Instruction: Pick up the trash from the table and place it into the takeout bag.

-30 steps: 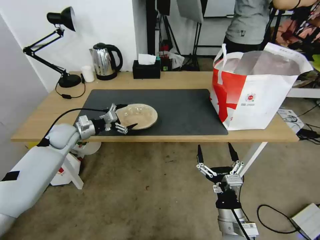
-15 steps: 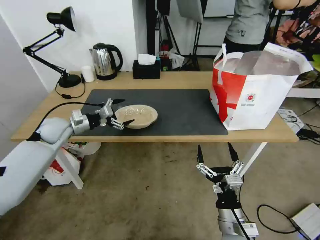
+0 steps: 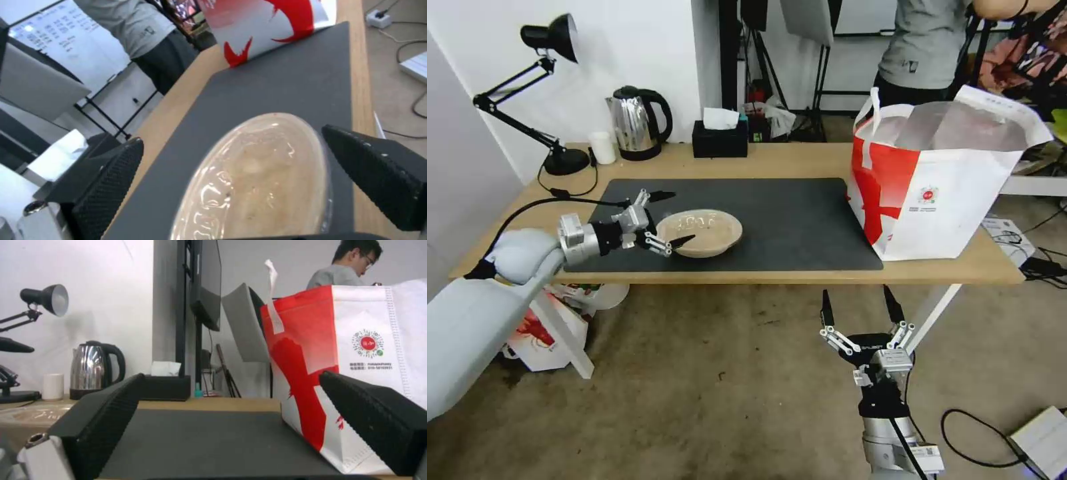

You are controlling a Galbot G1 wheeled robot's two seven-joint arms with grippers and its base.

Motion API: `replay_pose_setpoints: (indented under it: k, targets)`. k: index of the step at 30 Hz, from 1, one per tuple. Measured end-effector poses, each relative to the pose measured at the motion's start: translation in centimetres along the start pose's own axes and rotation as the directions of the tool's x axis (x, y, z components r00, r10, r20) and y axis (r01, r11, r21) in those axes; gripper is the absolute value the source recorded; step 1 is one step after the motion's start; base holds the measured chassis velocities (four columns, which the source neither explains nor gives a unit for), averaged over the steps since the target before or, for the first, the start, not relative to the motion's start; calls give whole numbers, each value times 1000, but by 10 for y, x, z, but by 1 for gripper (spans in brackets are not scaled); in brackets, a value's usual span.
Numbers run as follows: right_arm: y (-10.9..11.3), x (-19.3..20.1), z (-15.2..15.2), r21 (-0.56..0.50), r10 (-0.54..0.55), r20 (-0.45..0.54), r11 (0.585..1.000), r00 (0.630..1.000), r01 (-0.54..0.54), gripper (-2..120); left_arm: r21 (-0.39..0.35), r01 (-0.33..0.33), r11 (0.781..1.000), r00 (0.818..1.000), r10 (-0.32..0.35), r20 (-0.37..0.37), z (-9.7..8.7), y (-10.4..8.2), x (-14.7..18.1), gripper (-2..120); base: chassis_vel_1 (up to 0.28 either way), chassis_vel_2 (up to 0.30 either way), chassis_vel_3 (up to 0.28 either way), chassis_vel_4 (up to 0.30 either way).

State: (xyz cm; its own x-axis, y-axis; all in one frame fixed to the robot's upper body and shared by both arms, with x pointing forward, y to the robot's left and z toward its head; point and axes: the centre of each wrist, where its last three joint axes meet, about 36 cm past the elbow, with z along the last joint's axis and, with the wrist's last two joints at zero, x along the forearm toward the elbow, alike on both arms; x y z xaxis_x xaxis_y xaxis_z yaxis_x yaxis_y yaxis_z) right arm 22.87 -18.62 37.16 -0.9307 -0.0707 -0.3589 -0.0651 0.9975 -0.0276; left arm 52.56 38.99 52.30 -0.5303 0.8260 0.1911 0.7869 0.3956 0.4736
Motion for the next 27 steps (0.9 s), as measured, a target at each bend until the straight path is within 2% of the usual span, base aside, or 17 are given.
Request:
replay_pose_setpoints:
  k: [8,27]
  targets:
    - [0,0,0,0,0,0,1000,1000,0,100,6,-47,999,999,48,-19,2,-5,4,100,0,0,0,0]
    - [0,0,0,0,0,0,1000,1000,0,100,22,-69,997,996,70,-48,19,-6,-5,100,0,0,0,0]
